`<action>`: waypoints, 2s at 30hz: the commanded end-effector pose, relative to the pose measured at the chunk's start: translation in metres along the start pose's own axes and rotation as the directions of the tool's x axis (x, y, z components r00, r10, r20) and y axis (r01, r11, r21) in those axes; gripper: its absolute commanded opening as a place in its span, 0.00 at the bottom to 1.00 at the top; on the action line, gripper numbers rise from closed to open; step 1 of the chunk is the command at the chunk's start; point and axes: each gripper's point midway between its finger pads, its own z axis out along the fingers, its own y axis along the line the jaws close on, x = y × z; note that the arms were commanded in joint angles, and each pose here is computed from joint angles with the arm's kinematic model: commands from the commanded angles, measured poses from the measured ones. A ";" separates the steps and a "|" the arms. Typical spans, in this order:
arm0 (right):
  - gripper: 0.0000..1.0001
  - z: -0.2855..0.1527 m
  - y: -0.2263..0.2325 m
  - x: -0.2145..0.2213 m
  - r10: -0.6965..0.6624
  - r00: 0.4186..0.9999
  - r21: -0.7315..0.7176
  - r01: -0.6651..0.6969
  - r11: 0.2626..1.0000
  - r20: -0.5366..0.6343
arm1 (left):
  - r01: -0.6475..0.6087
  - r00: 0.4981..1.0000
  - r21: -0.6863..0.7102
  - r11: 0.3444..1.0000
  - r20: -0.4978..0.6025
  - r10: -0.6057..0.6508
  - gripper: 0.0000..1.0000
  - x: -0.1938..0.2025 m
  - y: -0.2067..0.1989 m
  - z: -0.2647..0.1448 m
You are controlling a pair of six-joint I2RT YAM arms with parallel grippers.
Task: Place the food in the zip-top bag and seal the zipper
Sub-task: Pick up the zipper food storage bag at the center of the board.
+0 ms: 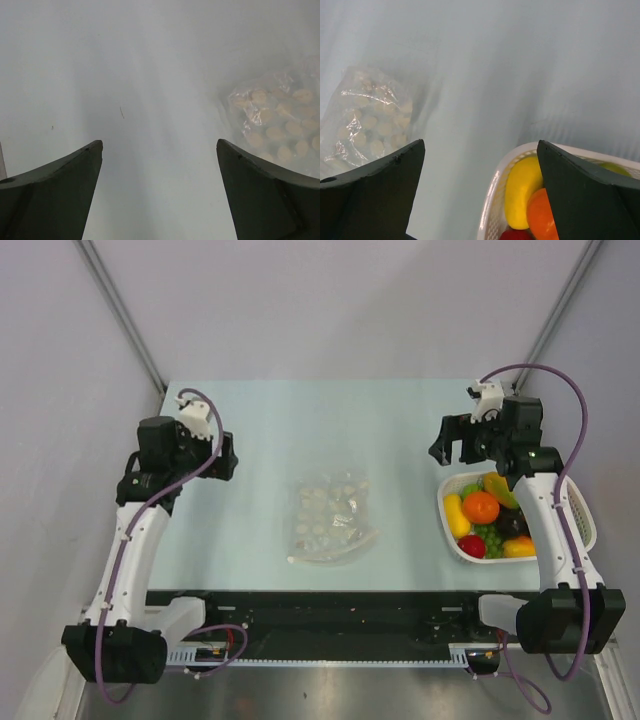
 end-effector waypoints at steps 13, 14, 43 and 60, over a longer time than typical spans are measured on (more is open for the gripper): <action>1.00 0.017 0.015 0.014 0.003 0.999 -0.084 -0.007 0.996 -0.048 | -0.648 0.762 0.330 0.687 0.257 0.595 1.00 0.096 -0.138 0.000; 1.00 0.018 0.012 0.016 0.000 0.998 -0.074 -0.004 0.997 -0.057 | -0.664 0.748 0.326 0.673 0.281 0.602 1.00 0.099 -0.145 0.001; 1.00 0.036 -0.008 0.038 -0.001 0.991 -0.019 -0.001 1.000 -0.135 | -0.822 0.520 0.102 0.561 0.537 0.665 0.77 0.163 -0.257 0.006; 1.00 0.027 -0.004 0.016 0.056 0.995 -0.058 -0.061 0.996 -0.085 | -0.425 0.899 0.505 0.752 0.134 0.418 0.00 0.103 -0.295 -0.001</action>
